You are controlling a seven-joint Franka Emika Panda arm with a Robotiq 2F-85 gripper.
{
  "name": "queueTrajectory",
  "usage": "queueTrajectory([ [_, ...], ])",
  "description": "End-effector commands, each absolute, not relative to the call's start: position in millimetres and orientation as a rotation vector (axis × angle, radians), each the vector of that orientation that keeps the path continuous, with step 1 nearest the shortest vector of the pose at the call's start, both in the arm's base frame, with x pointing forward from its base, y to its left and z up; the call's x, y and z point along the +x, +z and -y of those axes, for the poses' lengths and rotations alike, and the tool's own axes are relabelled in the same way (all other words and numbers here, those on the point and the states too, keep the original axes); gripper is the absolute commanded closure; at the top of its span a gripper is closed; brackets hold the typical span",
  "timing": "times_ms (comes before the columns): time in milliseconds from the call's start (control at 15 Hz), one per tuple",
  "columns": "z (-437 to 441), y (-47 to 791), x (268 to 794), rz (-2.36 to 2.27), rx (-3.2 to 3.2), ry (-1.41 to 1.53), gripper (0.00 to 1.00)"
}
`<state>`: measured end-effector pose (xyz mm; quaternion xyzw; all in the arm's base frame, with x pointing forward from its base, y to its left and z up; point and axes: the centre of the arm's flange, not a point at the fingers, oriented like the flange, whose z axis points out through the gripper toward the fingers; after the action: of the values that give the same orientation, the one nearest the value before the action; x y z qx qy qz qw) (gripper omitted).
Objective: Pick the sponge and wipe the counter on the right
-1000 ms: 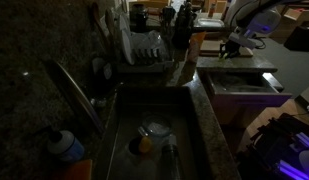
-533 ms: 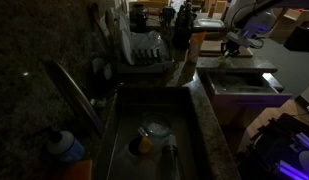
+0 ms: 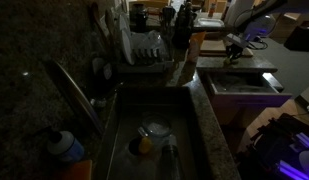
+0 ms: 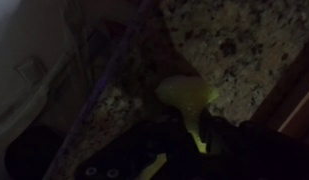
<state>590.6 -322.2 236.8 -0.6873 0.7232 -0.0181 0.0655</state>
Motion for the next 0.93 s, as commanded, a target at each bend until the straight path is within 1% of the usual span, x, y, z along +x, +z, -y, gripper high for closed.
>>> queueTrajectory([
  [0, 357, 228, 569, -2.357, -1.921, -0.086, 0.95],
  [600, 496, 243, 449, -2.745, -1.228, -0.041, 0.95],
  [733, 515, 247, 430, -2.757, -1.097, -0.049, 0.95],
  [867, 520, 249, 428, -2.701, -1.058, -0.068, 0.95],
])
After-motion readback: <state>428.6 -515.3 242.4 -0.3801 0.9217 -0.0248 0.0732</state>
